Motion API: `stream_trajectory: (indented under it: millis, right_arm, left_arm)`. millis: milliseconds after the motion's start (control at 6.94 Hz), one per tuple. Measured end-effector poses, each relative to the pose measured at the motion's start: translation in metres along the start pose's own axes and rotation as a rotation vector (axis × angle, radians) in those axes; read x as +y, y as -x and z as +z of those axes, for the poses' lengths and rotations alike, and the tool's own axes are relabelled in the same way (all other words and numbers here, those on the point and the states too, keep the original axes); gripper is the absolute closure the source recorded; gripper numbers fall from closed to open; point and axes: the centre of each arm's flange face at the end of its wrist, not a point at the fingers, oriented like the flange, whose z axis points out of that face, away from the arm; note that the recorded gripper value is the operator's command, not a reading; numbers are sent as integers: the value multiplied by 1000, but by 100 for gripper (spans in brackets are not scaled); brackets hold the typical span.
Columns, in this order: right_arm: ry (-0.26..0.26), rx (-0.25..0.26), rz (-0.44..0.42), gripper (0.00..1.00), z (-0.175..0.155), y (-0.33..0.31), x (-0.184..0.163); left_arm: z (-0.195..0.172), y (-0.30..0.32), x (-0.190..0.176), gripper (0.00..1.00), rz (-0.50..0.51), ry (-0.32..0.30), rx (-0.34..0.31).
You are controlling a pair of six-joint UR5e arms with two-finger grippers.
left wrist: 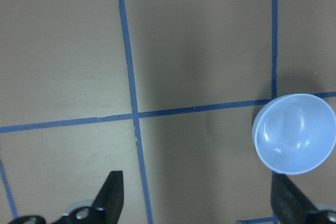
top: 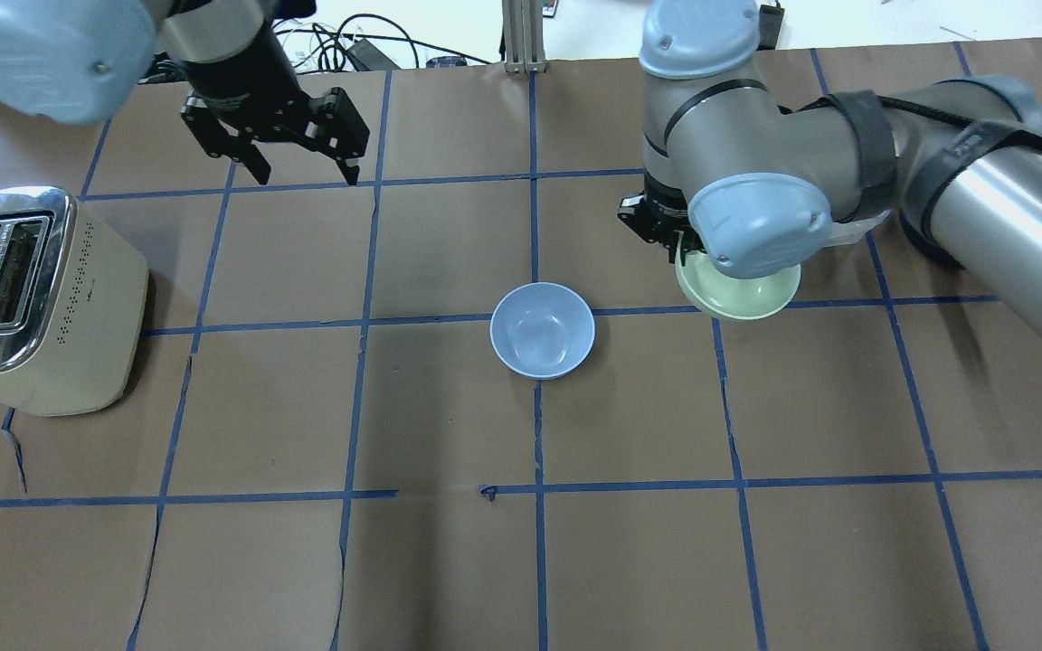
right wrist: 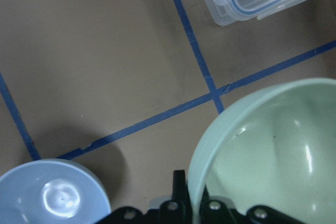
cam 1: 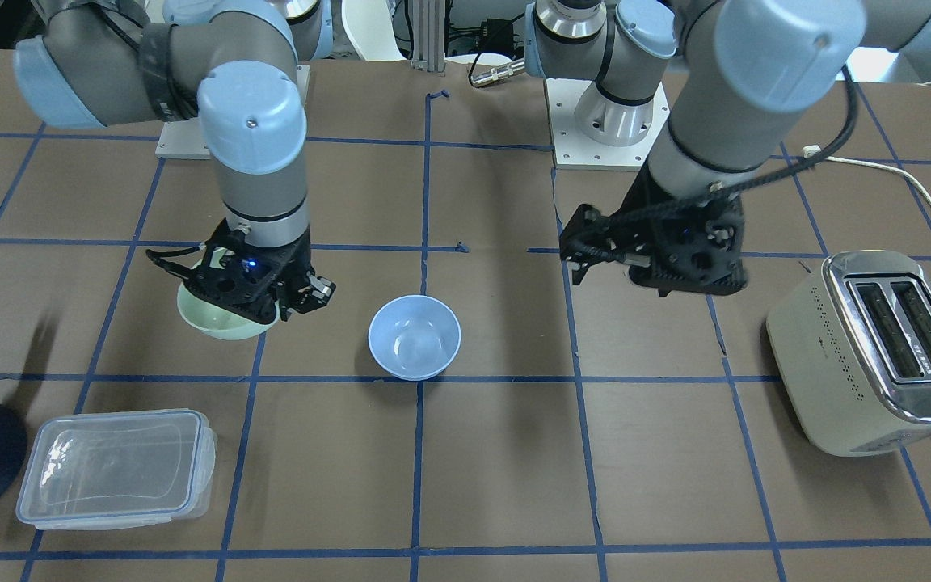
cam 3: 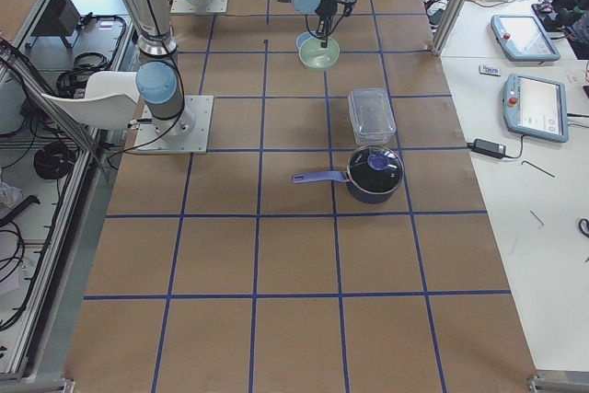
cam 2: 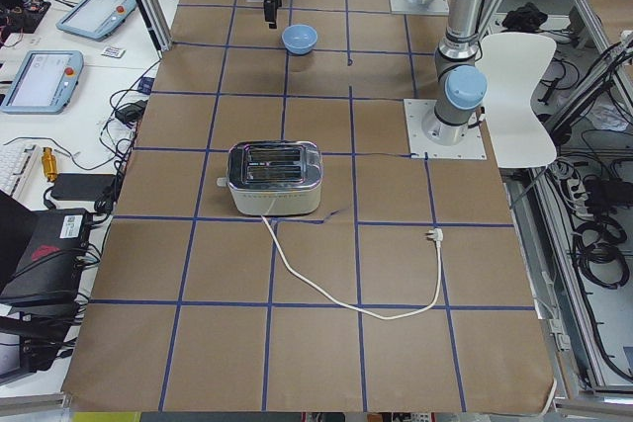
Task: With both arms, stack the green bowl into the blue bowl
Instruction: 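Carry green bowl over blue bowl with right gripper while left gripper withdraws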
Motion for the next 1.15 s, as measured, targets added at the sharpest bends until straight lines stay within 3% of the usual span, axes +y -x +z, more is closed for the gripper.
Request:
stream_trajectory:
  millis: [288, 721, 1153]
  right_arm:
    - [23, 36, 116, 100, -3, 62, 15]
    - [62, 93, 252, 100, 21, 124, 39]
    - [74, 100, 330, 100, 42, 161, 46]
  left_arm:
    - [-26, 17, 30, 0, -19, -52, -17]
    - [-18, 16, 37, 0, -59, -83, -22]
    - [-12, 15, 37, 0, -140, -87, -20]
